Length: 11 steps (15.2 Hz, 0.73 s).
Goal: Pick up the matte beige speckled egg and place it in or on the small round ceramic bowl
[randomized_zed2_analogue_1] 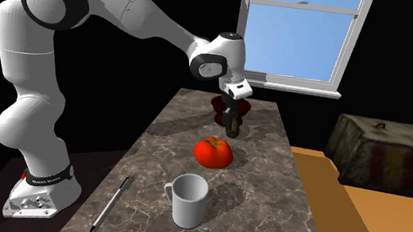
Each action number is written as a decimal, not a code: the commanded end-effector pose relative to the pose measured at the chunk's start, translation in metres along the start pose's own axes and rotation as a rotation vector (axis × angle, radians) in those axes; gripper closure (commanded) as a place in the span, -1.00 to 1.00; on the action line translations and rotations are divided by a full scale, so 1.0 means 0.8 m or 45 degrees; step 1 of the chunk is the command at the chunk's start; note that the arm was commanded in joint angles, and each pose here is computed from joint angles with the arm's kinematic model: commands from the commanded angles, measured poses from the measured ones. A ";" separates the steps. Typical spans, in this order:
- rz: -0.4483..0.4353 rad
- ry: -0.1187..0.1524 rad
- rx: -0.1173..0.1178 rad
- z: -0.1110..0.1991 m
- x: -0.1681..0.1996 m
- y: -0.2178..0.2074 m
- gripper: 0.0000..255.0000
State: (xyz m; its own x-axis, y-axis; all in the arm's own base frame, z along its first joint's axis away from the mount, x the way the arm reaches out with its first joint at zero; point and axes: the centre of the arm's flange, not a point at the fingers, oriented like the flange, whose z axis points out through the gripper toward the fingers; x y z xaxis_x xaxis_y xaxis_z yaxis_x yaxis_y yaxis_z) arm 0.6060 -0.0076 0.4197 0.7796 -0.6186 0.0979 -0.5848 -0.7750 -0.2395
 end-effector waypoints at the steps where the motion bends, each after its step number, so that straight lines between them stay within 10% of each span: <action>1: 0.001 0.001 0.000 0.014 0.001 0.001 -1.00; 9: 0.001 0.001 0.000 0.018 0.001 0.001 -1.00; 10: 0.001 0.001 0.000 0.018 0.001 0.001 1.00; 11: 0.001 0.001 0.000 0.018 0.001 0.001 1.00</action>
State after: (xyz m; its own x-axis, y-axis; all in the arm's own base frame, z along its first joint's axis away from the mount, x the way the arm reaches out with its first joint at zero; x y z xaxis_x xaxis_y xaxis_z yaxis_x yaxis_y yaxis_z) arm 0.6093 -0.0065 0.4059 0.7793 -0.6189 0.0982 -0.5851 -0.7747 -0.2399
